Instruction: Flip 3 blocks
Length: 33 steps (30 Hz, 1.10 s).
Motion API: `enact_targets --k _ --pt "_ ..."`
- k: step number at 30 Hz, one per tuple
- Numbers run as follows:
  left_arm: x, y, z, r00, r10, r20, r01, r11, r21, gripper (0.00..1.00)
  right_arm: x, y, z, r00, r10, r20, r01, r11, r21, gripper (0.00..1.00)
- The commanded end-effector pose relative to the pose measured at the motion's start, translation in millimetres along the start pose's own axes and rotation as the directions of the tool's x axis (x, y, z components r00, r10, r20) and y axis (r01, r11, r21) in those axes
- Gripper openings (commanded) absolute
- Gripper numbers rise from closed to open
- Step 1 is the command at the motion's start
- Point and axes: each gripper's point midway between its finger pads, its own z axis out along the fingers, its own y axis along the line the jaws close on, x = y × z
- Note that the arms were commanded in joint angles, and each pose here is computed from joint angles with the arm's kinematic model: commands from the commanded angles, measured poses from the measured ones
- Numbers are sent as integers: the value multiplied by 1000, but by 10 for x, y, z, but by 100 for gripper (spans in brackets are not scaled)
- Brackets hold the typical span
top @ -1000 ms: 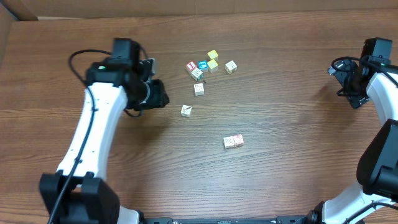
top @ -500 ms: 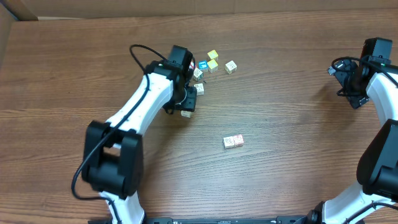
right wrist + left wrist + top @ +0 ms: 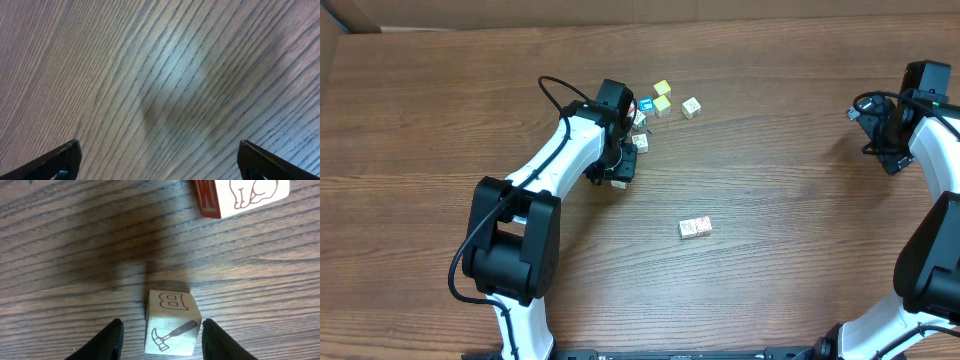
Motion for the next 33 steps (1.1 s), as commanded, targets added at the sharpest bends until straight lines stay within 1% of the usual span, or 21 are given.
enact_targets --k 1,4,6,7,11,13,14,15,17,18,21,23,25,27,30,33 --pt "63 -24 98 1000 13 -19 -14 1000 -13 45 -134 102 -186 999 6 48 -4 999 -39 100" --pt "67 -22 151 1000 14 -10 -14 1000 -11 45 -134 102 -186 999 6 48 -4 999 -39 100" --pt "58 -24 171 1000 13 -2 -13 1000 -9 41 -134 102 -186 999 6 48 -4 999 -39 100" --pt "56 -24 171 1000 11 -1 -11 1000 -9 36 -134 102 -186 999 6 48 -4 999 -39 100" --pt "66 -22 171 1000 11 -5 -11 1000 -10 36 -134 102 -186 999 6 48 -4 999 -39 100" --pt "73 -20 170 1000 11 -8 -11 1000 -10 34 -134 102 -186 999 6 48 -4 999 -39 100" --pt "69 -22 163 1000 12 -7 -12 1000 -11 31 -134 102 -186 999 6 48 -4 999 -39 100" --pt "54 -22 141 1000 12 -3 -12 1000 -12 29 -134 102 -186 999 6 48 -4 999 -39 100" --pt "-28 -43 -2 1000 11 26 -11 1000 -6 20 -134 102 -186 999 6 48 -4 999 -39 100" --pt "-61 -58 -72 999 5 43 -5 1000 1 19 -134 102 -186 999 6 48 -4 999 -39 100" --pt "-129 -85 -339 994 -22 107 20 1000 18 19 -134 102 -186 999 6 48 -4 999 -39 100" --pt "-94 -83 -563 991 -38 132 35 999 27 21 -134 102 -186 999 6 48 -4 999 -39 100" --pt "-9 -86 -758 989 -52 139 48 998 32 22 -134 102 -186 999 6 48 -4 999 -39 100" --pt "154 -138 -940 991 -63 118 57 997 52 21 -134 102 -186 999 6 48 -4 999 -39 100" --pt "532 -312 -1122 998 -65 15 63 991 115 19 -134 102 -186 999 6 48 -4 999 -39 100" --pt "890 -380 -1151 992 -71 -109 80 993 87 18 -134 102 -186 999 6 48 -4 999 -39 100"
